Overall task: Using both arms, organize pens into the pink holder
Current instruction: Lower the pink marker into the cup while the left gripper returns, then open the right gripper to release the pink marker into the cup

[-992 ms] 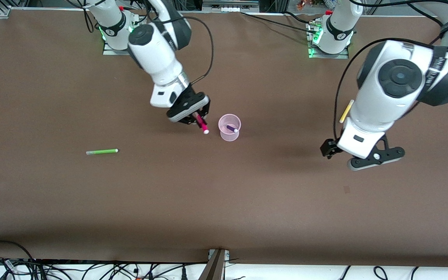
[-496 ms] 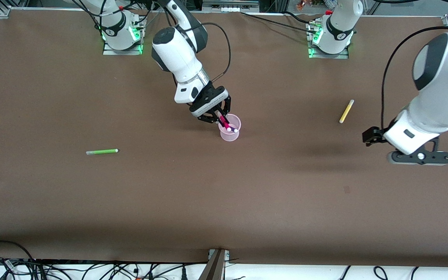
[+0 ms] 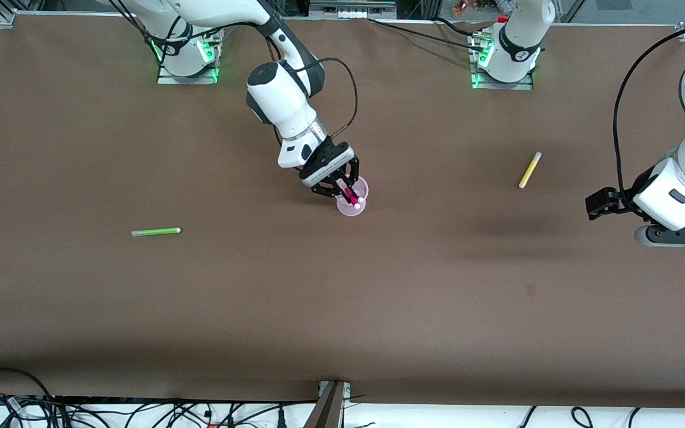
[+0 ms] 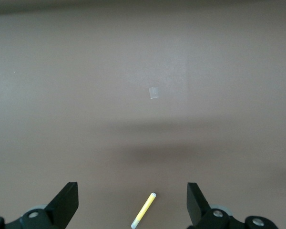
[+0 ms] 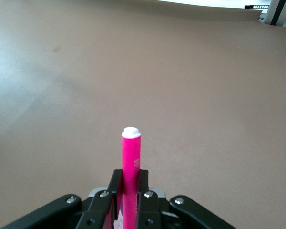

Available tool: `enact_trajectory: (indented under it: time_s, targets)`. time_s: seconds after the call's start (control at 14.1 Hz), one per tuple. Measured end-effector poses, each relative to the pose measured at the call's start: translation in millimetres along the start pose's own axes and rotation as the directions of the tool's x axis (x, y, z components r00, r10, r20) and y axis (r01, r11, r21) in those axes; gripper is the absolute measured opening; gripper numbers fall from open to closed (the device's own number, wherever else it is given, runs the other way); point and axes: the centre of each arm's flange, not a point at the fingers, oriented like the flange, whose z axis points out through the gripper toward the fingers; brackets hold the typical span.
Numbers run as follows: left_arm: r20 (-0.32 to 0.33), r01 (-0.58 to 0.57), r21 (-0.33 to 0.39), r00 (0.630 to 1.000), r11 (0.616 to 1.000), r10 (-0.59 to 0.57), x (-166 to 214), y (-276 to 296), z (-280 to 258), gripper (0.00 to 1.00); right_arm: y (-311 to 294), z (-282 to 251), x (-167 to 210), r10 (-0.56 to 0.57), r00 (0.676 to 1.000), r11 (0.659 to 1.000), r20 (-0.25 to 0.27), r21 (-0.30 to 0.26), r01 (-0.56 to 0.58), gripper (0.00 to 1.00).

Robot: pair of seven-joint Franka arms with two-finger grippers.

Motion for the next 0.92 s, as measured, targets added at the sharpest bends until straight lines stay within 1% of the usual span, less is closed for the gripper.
enact_trajectory:
  time_s: [0.14, 0.35, 0.57, 0.78, 0.92]
  targets:
    - [-0.002, 0.004, -0.005, 1.0, 1.0, -0.004, -1, -1, -6, 1.0, 0, 3, -1, -0.002, 1.0, 1.0, -0.004, -0.001, 0.002, 0.17]
    - [0.006, 0.011, -0.014, 1.0, 1.0, -0.011, -2, -4, -8, 1.0, 1, 11, -7, -0.003, 1.0, 1.0, -0.031, 0.002, 0.003, 0.17]
    - [0.027, 0.029, -0.093, 0.999, 0.995, -0.026, -2, -1, -6, 1.0, 3, 20, -14, -0.022, 0.999, 1.0, -0.044, -0.014, 0.021, 0.17]
    - [0.061, 0.077, -0.141, 0.996, 0.987, -0.069, 0, -4, 3, 1.0, -6, 20, -16, -0.055, 0.997, 0.998, -0.055, -0.026, 0.054, 0.17]
    - [0.05, 0.098, -0.156, 0.995, 0.983, -0.091, -1, -6, -4, 1.0, -10, 20, -17, -0.062, 0.996, 0.998, -0.061, -0.024, 0.061, 0.17]
